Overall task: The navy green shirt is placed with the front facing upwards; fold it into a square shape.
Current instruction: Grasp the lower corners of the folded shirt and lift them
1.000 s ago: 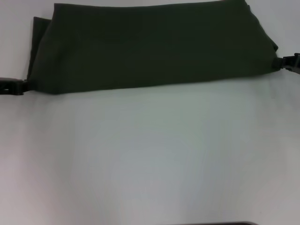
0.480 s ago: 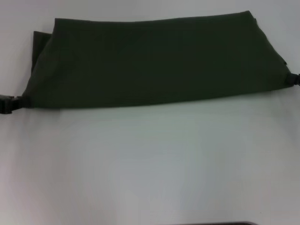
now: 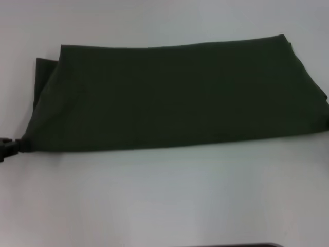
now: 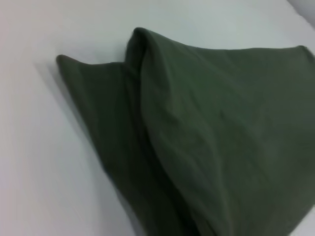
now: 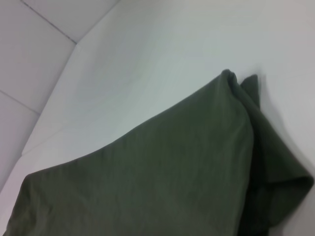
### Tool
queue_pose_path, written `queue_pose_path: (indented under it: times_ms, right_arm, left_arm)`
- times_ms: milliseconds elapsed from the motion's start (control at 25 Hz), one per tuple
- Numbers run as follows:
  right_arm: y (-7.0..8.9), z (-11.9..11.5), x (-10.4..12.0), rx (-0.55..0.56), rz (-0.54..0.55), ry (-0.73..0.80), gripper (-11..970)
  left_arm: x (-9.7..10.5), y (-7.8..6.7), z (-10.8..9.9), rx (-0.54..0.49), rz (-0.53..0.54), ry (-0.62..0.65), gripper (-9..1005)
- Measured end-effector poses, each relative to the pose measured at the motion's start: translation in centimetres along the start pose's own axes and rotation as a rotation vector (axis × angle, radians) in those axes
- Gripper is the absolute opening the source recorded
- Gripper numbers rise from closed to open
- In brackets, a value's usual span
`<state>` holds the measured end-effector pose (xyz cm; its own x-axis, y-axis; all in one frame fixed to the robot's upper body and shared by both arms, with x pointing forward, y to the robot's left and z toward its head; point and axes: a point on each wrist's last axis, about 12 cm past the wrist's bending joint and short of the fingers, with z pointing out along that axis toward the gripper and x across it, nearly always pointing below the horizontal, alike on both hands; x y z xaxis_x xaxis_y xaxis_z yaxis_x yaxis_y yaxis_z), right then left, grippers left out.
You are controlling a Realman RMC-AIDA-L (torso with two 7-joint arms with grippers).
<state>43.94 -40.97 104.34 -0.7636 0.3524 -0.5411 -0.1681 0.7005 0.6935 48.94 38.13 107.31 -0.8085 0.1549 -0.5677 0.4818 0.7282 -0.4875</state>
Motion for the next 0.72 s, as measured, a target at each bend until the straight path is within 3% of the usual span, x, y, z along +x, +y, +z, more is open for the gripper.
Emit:
queue_pose_path:
  times_ms: [480,720]
  right_arm:
    - [-0.2,-2.3,4.8,-0.013,0.027,-0.002,9]
    - [-0.4,-3.1,5.7,-0.002,0.046,-0.015,10]
  left_arm:
    - [2.8,-1.5,-1.2,0.132,0.011,0.012,89]
    - [3.9,-1.7,-1.4,0.150,-0.003,0.015,104]
